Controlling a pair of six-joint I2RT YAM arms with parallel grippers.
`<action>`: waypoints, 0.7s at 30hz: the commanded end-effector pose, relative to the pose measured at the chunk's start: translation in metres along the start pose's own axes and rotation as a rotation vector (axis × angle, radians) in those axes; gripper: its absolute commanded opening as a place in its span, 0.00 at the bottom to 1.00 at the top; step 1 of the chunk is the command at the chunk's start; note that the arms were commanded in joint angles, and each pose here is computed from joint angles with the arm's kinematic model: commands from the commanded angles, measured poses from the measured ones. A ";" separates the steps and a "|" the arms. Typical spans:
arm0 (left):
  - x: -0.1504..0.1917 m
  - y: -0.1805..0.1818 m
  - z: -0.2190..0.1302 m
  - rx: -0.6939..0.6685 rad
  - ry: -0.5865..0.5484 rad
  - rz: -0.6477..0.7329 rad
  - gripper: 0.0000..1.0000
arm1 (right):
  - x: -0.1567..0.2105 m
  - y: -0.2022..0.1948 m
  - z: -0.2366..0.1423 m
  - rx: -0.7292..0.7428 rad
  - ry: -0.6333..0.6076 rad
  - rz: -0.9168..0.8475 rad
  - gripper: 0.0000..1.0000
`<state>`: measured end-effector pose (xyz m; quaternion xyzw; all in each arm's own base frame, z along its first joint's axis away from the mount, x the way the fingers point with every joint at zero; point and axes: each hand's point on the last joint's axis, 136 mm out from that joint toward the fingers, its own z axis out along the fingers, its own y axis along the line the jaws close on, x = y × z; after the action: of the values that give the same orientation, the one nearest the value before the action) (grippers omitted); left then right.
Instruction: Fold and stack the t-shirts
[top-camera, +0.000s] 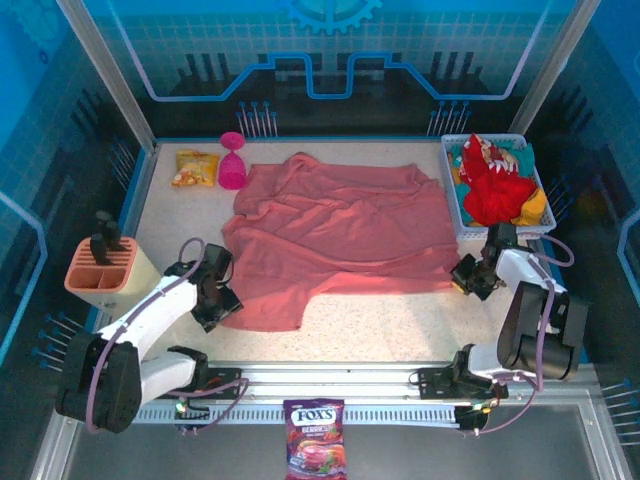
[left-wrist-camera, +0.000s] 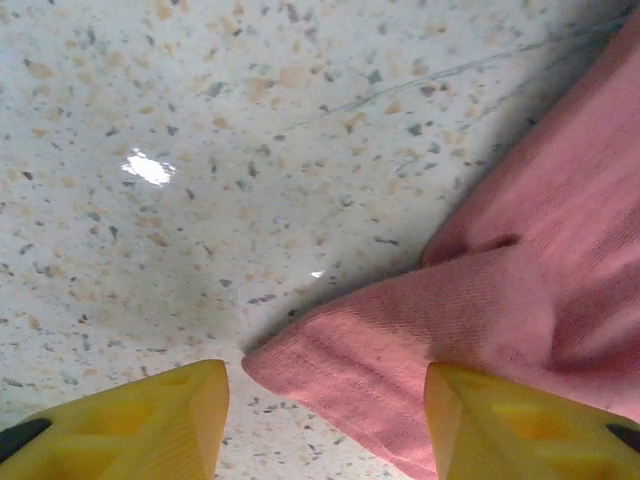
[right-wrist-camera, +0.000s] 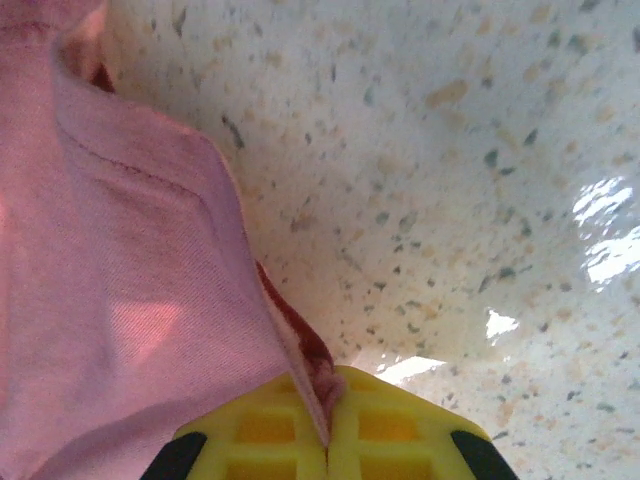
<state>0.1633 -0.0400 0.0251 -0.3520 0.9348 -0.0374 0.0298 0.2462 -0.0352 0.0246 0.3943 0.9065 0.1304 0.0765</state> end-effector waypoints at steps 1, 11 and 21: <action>0.010 0.001 0.010 -0.008 0.040 0.012 0.49 | -0.009 0.004 -0.002 -0.025 -0.008 -0.004 0.00; 0.022 0.000 0.019 -0.042 0.076 0.077 0.43 | -0.010 0.006 0.000 -0.039 0.000 0.003 0.00; 0.020 0.000 0.021 -0.055 0.061 0.060 0.24 | -0.009 0.010 -0.009 -0.059 -0.012 -0.011 0.00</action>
<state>0.1560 -0.0534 0.0106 -0.3153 0.9486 -0.0258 0.0048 0.2525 -0.0343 0.0248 0.3910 0.9057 0.1429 0.0801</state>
